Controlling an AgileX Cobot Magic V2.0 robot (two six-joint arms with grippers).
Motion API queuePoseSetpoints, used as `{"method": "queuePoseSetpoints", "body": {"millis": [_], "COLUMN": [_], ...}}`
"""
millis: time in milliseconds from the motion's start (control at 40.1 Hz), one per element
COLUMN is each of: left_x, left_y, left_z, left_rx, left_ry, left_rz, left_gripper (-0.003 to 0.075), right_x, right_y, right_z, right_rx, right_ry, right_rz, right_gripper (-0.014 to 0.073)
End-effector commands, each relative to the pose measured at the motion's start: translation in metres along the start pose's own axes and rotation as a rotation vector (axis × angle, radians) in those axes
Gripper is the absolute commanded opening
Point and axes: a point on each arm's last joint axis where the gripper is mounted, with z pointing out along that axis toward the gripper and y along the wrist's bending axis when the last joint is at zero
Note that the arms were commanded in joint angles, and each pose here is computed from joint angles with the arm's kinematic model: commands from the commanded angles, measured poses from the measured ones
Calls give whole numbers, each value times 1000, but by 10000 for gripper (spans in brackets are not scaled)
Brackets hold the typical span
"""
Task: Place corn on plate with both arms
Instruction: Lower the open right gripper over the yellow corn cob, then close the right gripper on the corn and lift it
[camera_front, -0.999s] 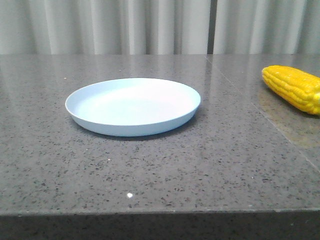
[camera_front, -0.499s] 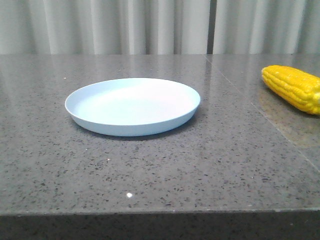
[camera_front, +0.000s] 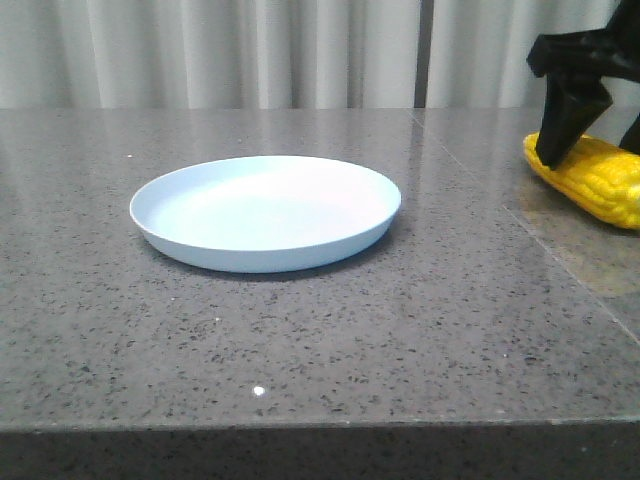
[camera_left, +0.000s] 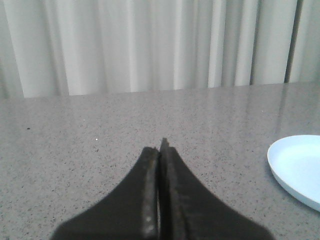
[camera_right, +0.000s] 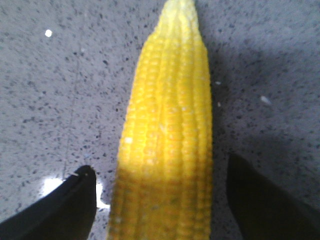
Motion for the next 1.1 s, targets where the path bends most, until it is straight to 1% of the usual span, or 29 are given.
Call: {"method": "queuePoseSetpoints", "body": {"millis": [0, 50, 100, 200, 275, 325, 349, 499, 549, 624, 749, 849, 924, 1073], "left_x": [-17, -17, -18, -18, -18, -18, -18, -18, -18, -18, -18, -18, -18, -18], "left_y": [0, 0, 0, 0, 0, 0, 0, 0, 0, 0, 0, 0, 0, 0], "left_z": [-7, -7, -7, -7, -7, -7, -7, -7, -7, -7, -7, -7, -7, -7], "left_rx": [7, 7, 7, 7, 7, 7, 7, 7, 7, 7, 7, 7, 7, 7], "left_ry": [-141, -141, -143, -143, -143, -143, -143, -143, -143, -143, -143, -143, -143, -143], "left_rz": [-5, -5, -5, -5, -5, -5, -5, -5, -5, -5, -5, -5, -5, -5], "left_gripper": [-20, -20, -20, -20, -20, -20, -20, -20, -20, -20, -20, -20, -20, -20], "right_x": [-12, -11, -11, -10, -11, -11, -11, -12, -12, -12, -14, -14, -14, -13], "right_y": [3, 3, 3, 3, 3, 4, 4, 11, 18, 32, 65, 98, 119, 161], "right_z": [-13, -13, -13, -13, -14, -18, -20, -49, -60, -72, -88, -94, -91, -75], "right_rx": [-16, -15, -15, -15, -16, -16, -18, -40, -59, -92, -154, -204, -212, -207], "right_ry": [-66, -59, -55, -50, -55, -64, -71, -156, -179, -180, -173, -181, -180, -146], "right_rz": [0, 0, 0, 0, 0, -1, -3, -18, -26, -29, -61, -82, -88, -80], "right_gripper": [553, 524, 461, 259, 146, 95, 83, 81, 81, 81, 81, 81, 81, 81]}}
